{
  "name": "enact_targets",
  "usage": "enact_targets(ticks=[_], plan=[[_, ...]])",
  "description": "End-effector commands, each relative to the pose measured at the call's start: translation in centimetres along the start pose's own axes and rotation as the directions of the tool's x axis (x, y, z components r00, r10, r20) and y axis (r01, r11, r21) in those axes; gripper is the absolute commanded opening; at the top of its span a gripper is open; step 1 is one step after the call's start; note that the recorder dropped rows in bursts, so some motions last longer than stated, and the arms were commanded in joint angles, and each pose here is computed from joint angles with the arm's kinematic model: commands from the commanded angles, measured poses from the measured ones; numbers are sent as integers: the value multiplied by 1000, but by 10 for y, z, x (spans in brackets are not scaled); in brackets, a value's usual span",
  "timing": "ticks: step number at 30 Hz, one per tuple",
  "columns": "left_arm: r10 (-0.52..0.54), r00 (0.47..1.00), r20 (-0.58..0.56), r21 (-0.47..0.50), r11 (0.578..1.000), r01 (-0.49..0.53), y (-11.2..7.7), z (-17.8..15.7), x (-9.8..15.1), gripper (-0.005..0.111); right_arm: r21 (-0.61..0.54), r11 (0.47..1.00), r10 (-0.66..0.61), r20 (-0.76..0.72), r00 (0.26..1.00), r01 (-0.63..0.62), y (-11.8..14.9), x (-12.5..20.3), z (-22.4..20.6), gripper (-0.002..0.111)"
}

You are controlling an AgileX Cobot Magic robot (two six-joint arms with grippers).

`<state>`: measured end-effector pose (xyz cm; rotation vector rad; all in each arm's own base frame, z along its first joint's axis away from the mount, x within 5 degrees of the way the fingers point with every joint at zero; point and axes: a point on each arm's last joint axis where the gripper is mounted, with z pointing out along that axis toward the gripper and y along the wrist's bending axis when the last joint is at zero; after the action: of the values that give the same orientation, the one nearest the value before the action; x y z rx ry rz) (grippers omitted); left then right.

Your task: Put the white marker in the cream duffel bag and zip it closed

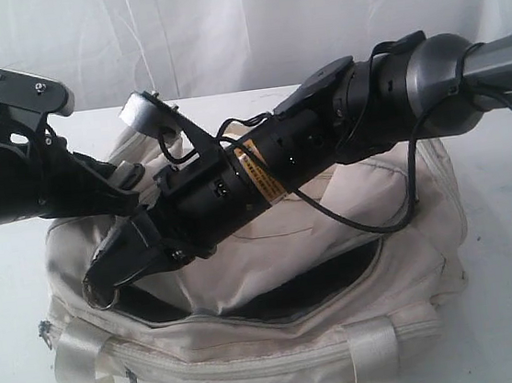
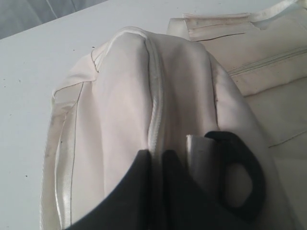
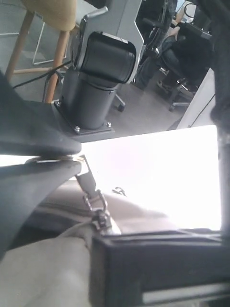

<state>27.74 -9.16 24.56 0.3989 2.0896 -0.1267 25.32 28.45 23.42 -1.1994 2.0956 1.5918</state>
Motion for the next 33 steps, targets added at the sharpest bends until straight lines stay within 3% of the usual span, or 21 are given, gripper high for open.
enact_targets(ticks=[1, 9, 27, 29, 33], plan=[[-15, 1000, -3, -23, 1000, 15, 2, 1, 1, 0, -99, 995, 26, -63, 998, -32, 10, 15, 5, 2], [-15, 1000, -7, -25, 1000, 14, 3, 2, 2, 0, -111, 990, 75, -96, 993, -86, 7, 31, 7, 2], [-15, 1000, -8, -15, 1000, 14, 2, 2, 2, 0, -89, 994, 58, -28, 998, -60, 4, 25, 7, 2], [-19, 1000, -11, 13, 1000, 19, -1, 2, 2, 5, -87, 995, 55, -27, 998, -58, 4, 25, 7, 2], [-37, 999, -17, 55, 998, 38, -5, 2, 3, 29, -65, 996, 55, -20, 998, -56, 2, 24, 7, 2]])
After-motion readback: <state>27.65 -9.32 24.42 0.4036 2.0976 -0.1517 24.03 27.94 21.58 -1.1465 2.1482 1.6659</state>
